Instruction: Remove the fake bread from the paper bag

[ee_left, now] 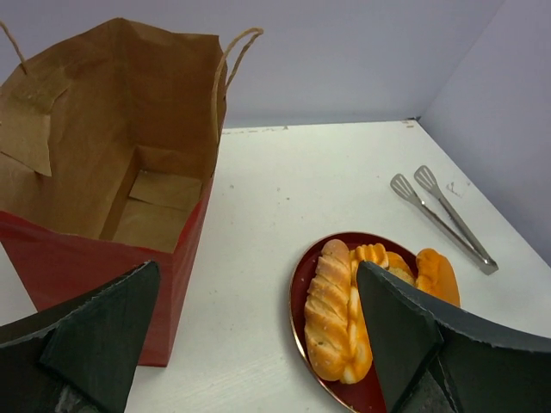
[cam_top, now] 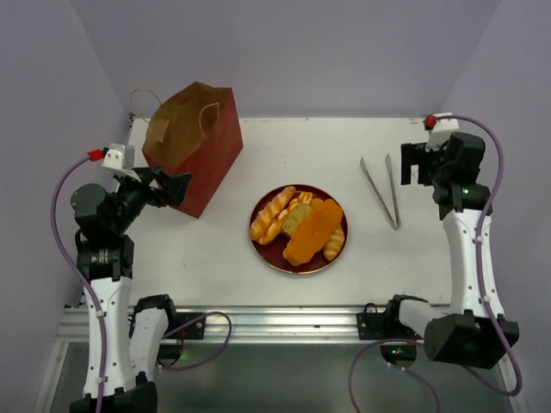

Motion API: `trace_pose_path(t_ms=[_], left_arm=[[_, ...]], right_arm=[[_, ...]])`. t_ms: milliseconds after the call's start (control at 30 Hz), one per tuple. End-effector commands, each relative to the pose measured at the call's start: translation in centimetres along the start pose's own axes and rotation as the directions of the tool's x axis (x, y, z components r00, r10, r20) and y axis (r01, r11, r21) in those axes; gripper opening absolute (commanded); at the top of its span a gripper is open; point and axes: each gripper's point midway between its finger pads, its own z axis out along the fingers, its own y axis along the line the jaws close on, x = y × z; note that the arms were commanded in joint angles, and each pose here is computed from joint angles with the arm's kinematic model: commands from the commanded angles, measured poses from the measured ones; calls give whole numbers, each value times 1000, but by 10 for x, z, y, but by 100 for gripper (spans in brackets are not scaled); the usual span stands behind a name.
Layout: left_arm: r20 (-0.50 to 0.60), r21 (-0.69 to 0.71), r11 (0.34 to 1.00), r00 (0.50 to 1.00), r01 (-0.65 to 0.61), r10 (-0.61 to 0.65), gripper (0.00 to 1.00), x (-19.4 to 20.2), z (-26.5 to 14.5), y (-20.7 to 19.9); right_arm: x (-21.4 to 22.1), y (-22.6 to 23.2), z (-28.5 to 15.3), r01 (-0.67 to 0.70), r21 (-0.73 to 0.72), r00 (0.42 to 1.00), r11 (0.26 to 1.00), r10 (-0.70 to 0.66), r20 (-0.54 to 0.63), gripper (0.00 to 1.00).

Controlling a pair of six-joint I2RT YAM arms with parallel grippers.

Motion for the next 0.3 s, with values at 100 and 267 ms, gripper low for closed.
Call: trace_pose_path(t_ms=[100, 267], left_arm=[[-53, -38, 999, 998, -17, 15, 99, 19, -7, 6], [-79, -50, 999, 997, -4, 0, 100, 30, -8, 10]], right_arm=[[-15, -7, -44, -77, 72, 986, 994, 65, 156, 99], [-3, -5, -52, -44, 87, 978, 995, 25, 207, 99]])
